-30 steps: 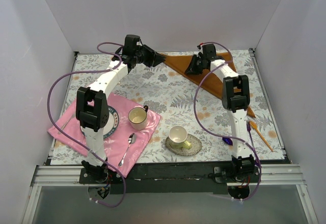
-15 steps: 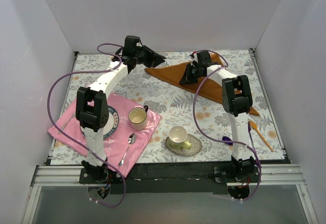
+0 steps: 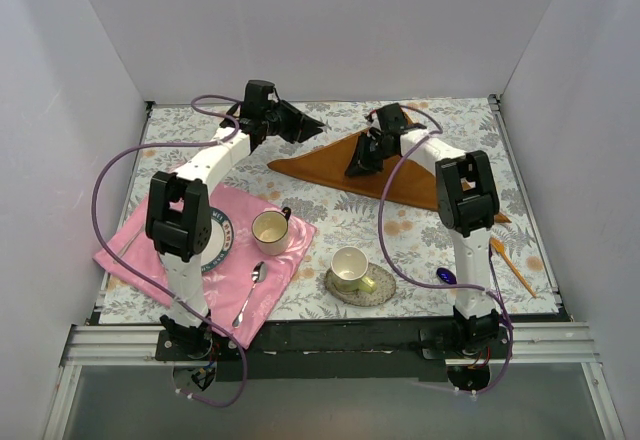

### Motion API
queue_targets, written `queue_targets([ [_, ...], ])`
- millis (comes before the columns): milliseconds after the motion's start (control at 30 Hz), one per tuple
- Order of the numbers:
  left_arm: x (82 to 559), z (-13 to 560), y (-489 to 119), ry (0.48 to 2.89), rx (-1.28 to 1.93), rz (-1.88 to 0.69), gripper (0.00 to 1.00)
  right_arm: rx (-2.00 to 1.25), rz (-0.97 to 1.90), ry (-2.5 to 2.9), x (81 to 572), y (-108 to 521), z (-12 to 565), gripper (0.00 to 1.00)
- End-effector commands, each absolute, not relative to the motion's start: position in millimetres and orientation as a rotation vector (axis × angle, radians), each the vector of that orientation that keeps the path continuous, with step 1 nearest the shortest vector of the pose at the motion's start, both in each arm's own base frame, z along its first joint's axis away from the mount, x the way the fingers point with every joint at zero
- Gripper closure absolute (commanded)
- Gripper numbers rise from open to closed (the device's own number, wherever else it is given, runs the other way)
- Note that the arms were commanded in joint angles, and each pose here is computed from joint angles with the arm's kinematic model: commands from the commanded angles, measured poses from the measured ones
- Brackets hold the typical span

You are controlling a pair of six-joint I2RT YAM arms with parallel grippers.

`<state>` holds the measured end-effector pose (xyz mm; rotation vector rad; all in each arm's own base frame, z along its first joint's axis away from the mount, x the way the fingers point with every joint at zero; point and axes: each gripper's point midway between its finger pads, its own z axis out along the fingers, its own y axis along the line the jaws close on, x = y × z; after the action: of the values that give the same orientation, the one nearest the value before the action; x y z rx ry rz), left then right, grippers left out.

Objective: Fold the napkin, place the utensils inside, and roll it up
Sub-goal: Grab a utensil with the right arm

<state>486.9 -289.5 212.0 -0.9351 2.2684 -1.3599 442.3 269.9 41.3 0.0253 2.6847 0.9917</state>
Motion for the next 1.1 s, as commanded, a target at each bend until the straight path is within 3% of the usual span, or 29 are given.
queue_targets([
  [0, 464.2, 290.5, -284.2, 2.176, -0.853, -1.473, 0.78, -0.011, 0.742, 2.597, 473.4, 245.2, 130.7, 0.67],
  [67, 452.7, 302.7, -286.0, 2.211, -0.817, -1.489, 0.74, 0.054, 0.625, 2.594, 465.3, 219.0, 162.3, 0.59],
  [200, 427.8, 327.0, -285.0, 2.263, -0.73, -1.51, 0.58, 0.444, 0.459, 2.644, 419.6, 145.3, 177.6, 0.45],
  [367, 398.7, 351.9, -276.1, 2.294, -0.596, -1.523, 0.5, 1.17, 0.429, 2.529, 333.7, 51.9, 143.4, 0.44],
  [500, 383.3, 363.1, -273.2, 2.309, -0.507, -1.528, 0.48, 1.116, 0.342, 2.416, 311.0, 7.9, 138.2, 0.41],
  [600, 376.6, 365.2, -271.8, 2.321, -0.459, -1.538, 0.42, 1.014, 0.121, 2.51, 281.8, -24.6, 127.8, 0.33],
  [633, 372.1, 364.6, -272.1, 2.339, -0.445, -1.558, 0.41, 1.041, 0.049, 2.527, 270.0, -39.0, 124.3, 0.25],
  [733, 368.0, 359.9, -266.6, 2.371, -0.436, -1.559, 0.39, 1.143, 0.025, 2.523, 241.0, -65.6, 106.7, 0.19],
  [900, 371.5, 359.3, -260.6, 2.373, -0.424, -1.56, 0.39, 1.501, -0.03, 2.387, 215.1, -96.2, 86.6, 0.19],
  [1067, 375.6, 359.0, -260.7, 2.406, -0.398, -1.557, 0.39, 1.801, 0.047, 2.205, 219.1, -114.6, 72.6, 0.25],
])
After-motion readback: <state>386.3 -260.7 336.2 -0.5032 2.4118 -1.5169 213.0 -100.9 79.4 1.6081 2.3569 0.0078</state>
